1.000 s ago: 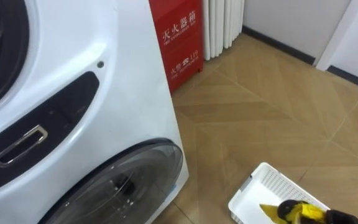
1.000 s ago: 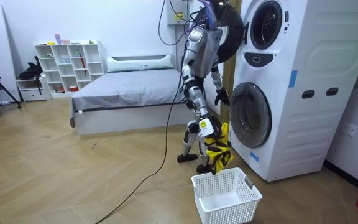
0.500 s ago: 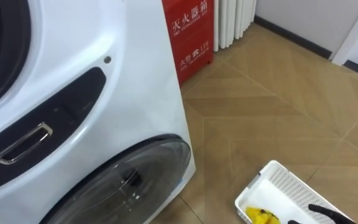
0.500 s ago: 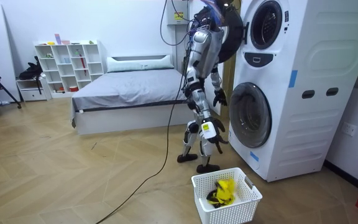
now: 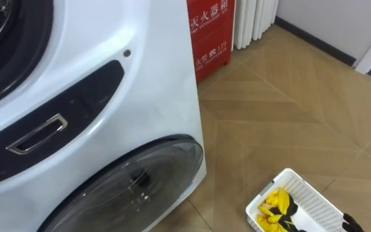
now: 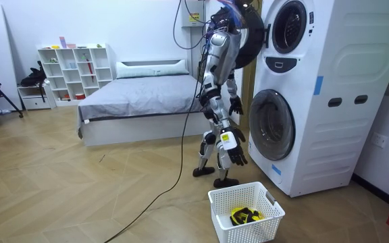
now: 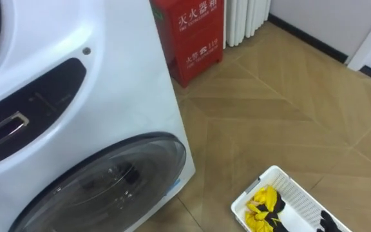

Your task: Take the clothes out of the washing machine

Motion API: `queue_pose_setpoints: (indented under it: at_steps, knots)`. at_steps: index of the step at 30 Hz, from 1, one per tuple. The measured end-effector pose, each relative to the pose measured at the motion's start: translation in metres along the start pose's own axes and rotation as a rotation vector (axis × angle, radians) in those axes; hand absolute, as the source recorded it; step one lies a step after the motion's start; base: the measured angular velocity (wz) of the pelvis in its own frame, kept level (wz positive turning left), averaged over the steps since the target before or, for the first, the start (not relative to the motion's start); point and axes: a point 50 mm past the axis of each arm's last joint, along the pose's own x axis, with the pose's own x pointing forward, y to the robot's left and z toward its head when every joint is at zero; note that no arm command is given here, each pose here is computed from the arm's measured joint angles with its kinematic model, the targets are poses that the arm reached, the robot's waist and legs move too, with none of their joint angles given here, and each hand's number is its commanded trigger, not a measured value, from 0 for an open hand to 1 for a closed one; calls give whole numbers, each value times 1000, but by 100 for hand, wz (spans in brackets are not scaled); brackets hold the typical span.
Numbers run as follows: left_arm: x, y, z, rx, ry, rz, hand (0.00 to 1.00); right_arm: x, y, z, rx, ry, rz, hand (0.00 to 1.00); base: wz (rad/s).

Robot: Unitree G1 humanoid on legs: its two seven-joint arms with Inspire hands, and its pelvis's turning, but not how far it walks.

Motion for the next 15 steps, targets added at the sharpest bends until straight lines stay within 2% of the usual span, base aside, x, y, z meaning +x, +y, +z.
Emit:
queue_pose_setpoints:
  at_steps: [12,15]
  knots:
    - [0,0,-2,-6,5,-7,0,-2,-3,-9,0,32,-3,0,8]
    - [-2,-2,-9,12,16,-27,0,-5,-3,-17,-47,48,3,0,22]
